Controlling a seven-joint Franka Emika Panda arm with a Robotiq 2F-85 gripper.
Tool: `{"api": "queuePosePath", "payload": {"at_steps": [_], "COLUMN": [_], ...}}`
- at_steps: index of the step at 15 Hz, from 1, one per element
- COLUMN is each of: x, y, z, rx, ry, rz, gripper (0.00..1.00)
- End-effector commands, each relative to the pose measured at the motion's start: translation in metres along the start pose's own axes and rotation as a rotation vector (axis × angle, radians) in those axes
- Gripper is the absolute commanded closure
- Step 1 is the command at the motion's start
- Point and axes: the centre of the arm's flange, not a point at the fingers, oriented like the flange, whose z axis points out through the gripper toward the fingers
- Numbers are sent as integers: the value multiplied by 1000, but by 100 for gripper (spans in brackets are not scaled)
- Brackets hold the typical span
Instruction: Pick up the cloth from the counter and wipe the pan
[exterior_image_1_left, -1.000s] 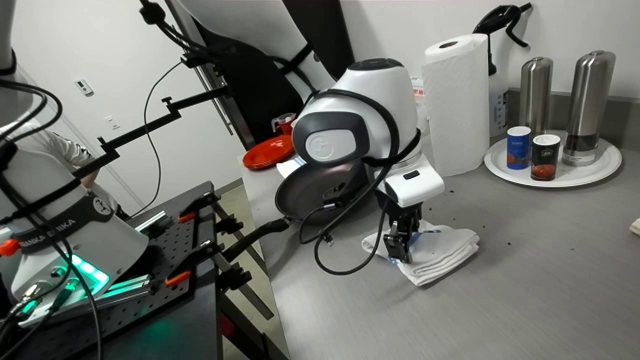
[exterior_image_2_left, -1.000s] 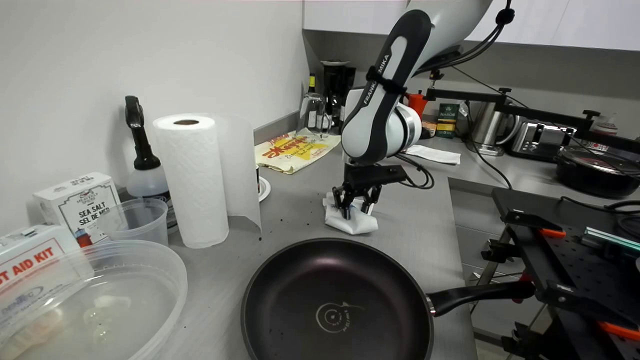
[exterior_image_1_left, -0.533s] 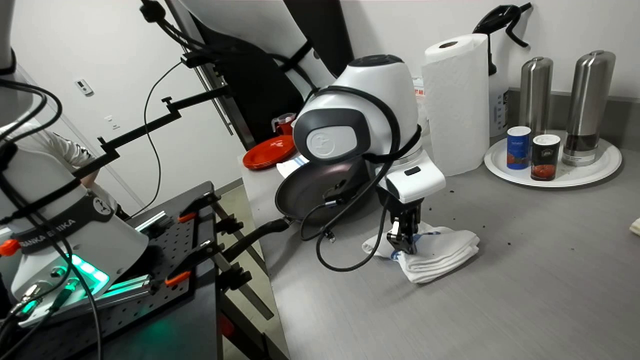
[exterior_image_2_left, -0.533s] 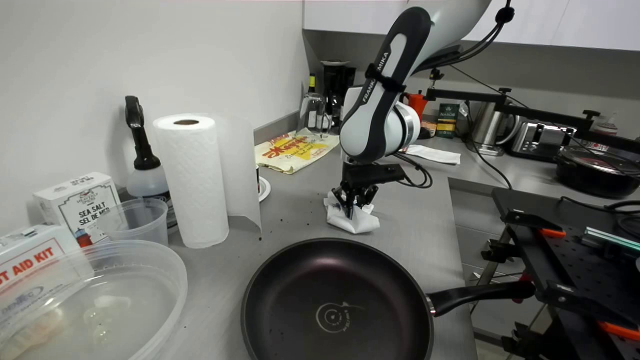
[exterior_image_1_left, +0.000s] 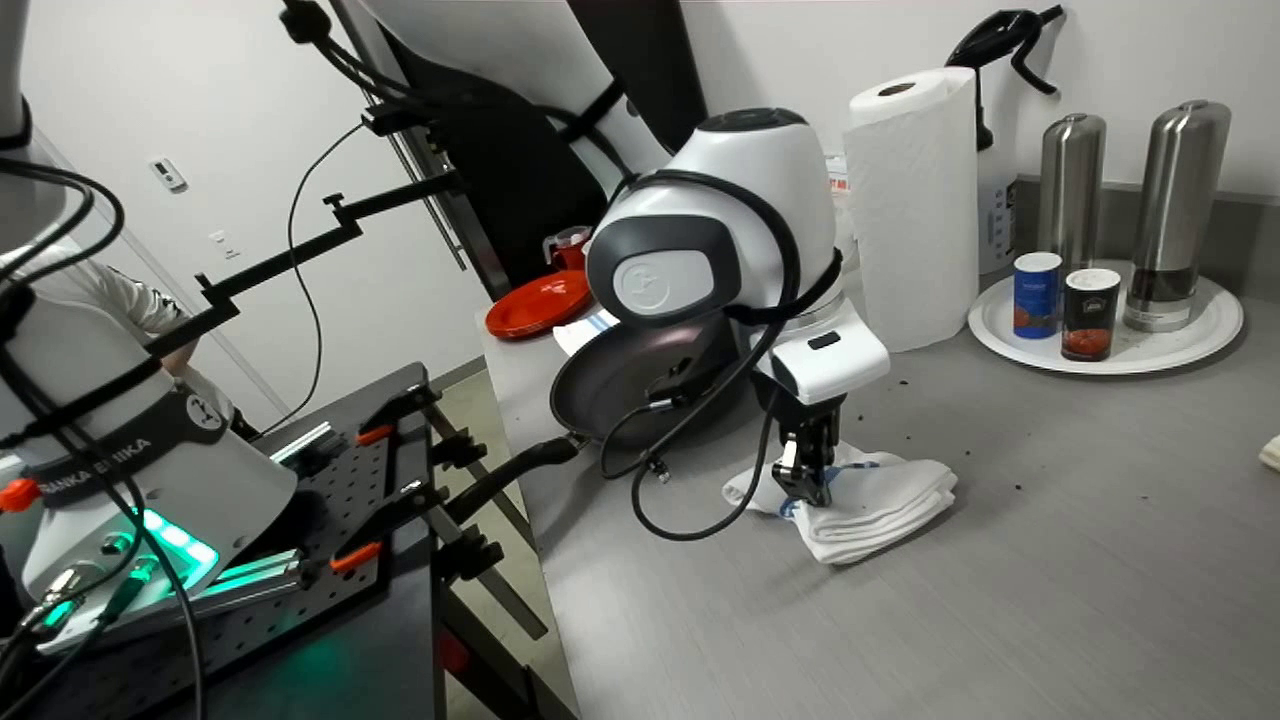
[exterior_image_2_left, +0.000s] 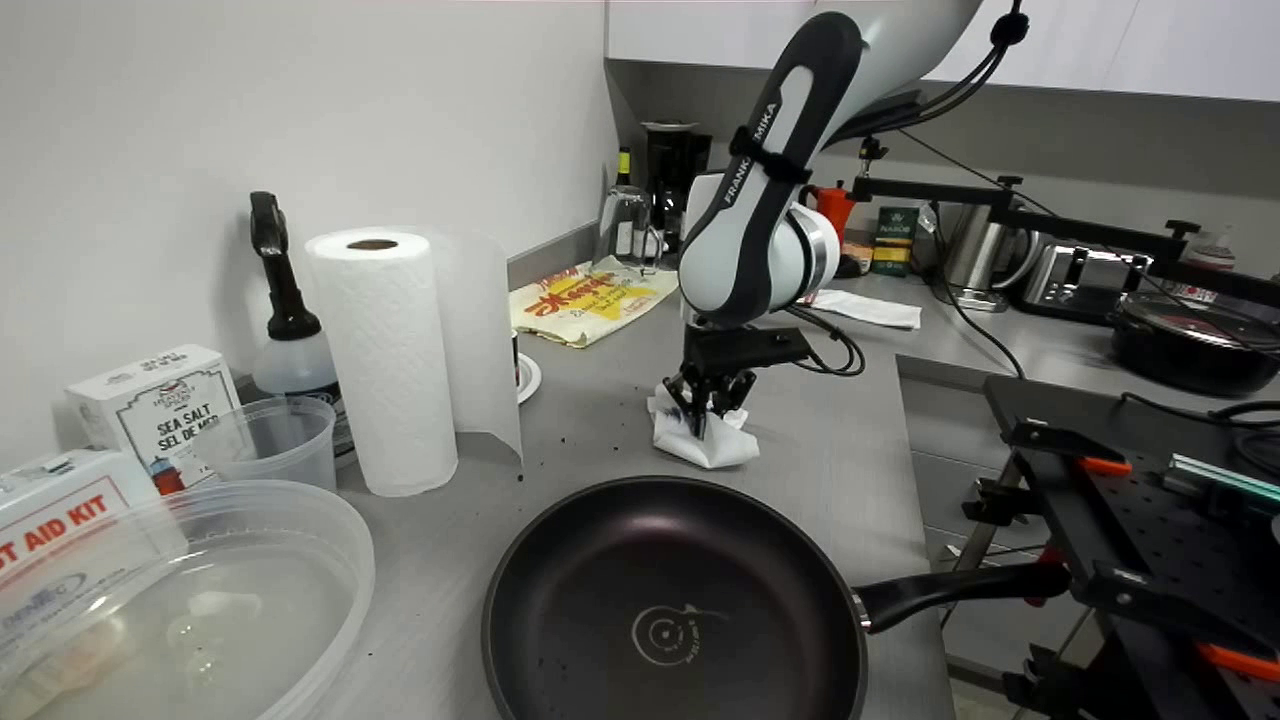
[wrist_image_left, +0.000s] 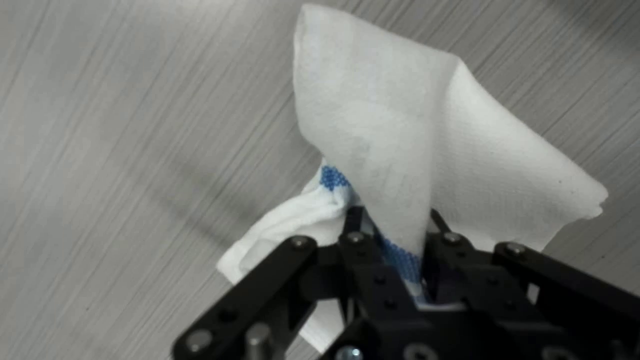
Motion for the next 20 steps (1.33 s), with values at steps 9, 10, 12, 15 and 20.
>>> {"api": "queuePosePath", "payload": {"at_steps": [9, 10, 12, 15, 20], "x": [-37, -38, -38, -38, -33], "y": [-38, -39, -39, -38, -40], "z": [-15, -15, -16, -16, -27], "rx": [49, 50, 48, 46, 46], "ry": [-62, -66, -70, -76, -69], "rz": [-86, -88, -89, -87, -83], "gripper": [90, 93, 100, 97, 97]}}
